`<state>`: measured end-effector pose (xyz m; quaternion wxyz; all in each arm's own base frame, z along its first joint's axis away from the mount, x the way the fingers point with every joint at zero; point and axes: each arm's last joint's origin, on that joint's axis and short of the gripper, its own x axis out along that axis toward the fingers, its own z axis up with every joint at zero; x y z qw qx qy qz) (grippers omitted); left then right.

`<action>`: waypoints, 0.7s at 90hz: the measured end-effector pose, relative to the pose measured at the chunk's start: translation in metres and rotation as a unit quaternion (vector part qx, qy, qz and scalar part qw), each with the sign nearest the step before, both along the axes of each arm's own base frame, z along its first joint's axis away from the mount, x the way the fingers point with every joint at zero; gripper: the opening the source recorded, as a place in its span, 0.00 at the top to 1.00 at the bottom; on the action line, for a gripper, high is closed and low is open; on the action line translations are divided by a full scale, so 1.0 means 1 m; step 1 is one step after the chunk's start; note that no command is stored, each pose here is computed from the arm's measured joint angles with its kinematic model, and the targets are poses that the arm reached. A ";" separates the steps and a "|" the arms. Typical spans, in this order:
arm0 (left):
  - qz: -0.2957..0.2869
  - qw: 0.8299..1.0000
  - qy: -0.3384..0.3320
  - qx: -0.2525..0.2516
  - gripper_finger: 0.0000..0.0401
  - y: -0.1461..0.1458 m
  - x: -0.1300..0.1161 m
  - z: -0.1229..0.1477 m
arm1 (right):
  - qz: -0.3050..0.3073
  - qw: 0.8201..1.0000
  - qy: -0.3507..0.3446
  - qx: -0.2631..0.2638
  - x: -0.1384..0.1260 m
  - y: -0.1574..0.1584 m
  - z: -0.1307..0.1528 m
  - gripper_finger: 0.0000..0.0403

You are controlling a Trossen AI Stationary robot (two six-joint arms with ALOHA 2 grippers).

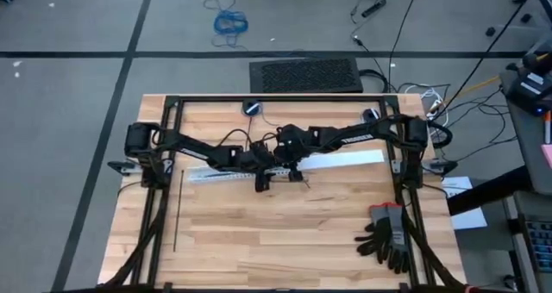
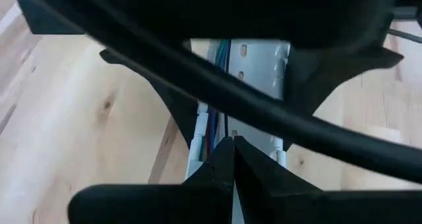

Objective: Ziptie cables
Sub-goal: Close the cable duct

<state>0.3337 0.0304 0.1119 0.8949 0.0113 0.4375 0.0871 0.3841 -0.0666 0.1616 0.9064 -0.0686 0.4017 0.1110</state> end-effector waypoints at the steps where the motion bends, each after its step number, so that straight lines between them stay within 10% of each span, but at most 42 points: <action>1: 0.000 1.000 0.000 0.000 0.36 0.000 0.000 0.000 | 0.002 1.000 0.000 -0.001 0.000 0.000 0.002 1.00; 24: 0.000 1.000 0.000 0.000 0.36 0.000 0.000 0.000 | 0.021 0.999 0.011 -0.029 0.003 0.003 0.036 1.00; 63: -0.004 1.000 -0.003 0.000 0.36 0.000 0.001 0.000 | 0.008 0.996 0.086 -0.035 -0.013 0.004 0.014 1.00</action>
